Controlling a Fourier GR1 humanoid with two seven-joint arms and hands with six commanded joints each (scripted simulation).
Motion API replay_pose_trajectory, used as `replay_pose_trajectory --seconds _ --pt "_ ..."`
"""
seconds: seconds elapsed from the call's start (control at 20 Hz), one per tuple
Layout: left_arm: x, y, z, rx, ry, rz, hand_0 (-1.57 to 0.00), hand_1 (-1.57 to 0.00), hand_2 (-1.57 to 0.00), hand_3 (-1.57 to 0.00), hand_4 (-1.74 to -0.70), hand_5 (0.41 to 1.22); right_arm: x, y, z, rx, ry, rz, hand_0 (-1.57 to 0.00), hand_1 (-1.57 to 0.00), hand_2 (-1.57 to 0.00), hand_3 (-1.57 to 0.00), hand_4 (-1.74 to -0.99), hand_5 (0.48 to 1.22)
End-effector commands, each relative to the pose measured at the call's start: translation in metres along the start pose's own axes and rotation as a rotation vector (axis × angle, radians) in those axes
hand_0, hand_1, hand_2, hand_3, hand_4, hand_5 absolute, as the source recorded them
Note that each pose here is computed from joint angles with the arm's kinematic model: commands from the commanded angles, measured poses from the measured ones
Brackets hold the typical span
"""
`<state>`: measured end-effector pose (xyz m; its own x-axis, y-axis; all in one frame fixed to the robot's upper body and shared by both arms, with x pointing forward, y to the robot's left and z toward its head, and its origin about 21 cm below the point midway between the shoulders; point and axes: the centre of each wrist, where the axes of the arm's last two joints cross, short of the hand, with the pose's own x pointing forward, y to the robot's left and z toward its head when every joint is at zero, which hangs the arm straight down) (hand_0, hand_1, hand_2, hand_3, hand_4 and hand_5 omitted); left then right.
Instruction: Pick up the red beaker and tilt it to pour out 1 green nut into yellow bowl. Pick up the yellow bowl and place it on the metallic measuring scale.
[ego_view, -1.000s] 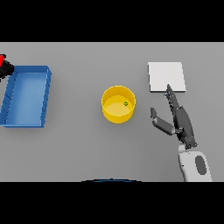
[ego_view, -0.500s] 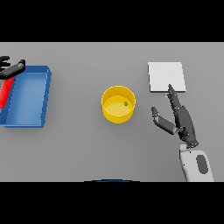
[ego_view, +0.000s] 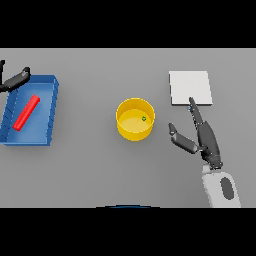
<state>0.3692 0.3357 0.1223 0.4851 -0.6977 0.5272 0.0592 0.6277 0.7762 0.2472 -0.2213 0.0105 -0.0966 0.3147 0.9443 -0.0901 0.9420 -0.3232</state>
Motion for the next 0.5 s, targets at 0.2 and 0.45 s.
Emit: replay_pose_trajectory --seconds 0.2,0.45 --pt "0.001 -0.001 0.003 0.016 -0.056 0.033 -0.01 -0.01 -0.01 -0.01 -0.72 0.693 0.022 -0.002 -0.027 0.181 -0.119 0.164 -0.01 0.00 0.00 0.00 -1.174 0.680" --pt "-0.001 -0.004 0.003 0.008 -0.053 0.040 0.00 0.00 0.00 0.00 -0.74 0.709 0.044 0.002 -0.053 0.383 -0.181 0.440 0.00 0.00 0.00 0.00 -1.255 0.648"
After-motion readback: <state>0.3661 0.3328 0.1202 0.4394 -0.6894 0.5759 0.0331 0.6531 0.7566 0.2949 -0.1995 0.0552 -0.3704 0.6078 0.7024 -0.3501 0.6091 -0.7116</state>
